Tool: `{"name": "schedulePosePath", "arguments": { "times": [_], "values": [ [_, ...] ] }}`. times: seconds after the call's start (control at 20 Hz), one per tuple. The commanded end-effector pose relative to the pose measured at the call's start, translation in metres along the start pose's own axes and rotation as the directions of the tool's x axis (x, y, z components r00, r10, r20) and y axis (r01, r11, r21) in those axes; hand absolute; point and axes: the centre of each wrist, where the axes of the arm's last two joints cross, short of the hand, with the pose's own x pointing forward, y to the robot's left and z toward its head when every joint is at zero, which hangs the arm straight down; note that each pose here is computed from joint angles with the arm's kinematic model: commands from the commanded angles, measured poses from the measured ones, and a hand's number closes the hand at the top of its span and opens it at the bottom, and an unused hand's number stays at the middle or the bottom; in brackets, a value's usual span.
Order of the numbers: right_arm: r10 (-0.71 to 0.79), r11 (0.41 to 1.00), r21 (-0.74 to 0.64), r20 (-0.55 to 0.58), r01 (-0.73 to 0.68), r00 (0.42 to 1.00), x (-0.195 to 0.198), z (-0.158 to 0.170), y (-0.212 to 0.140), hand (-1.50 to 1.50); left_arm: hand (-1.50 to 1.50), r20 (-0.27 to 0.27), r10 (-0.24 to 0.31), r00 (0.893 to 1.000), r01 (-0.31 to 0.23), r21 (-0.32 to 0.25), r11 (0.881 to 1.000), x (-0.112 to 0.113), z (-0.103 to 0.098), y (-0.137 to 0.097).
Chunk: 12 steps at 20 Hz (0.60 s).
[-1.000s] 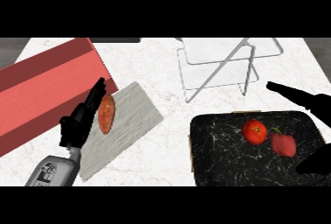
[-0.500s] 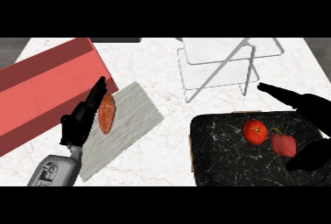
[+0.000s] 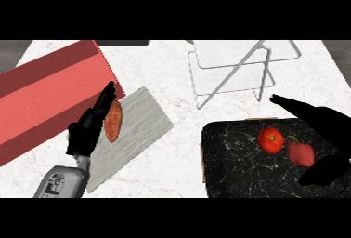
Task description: Pick the tomato from the tray and place it in the tiered shelf
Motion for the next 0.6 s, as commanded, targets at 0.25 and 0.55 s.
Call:
{"name": "schedulePosePath", "arguments": {
  "times": [0.25, 0.55],
  "values": [
    [0.035, 0.999, 0.014, -0.035, -0.035, 0.999, 0.000, -0.029, 0.019, -1.50, 0.00, -0.005, -0.010, 1.000, 0.010, 0.011, 1.000, 0.004, -0.009, 0.025],
    [0.055, 0.998, 0.017, -0.045, -0.055, 0.997, -0.025, -0.022, 0.018, -1.50, 0.00, -0.004, -0.002, 1.000, 0.002, 0.014, 1.000, 0.003, 0.011, 0.009]
  ]
}}
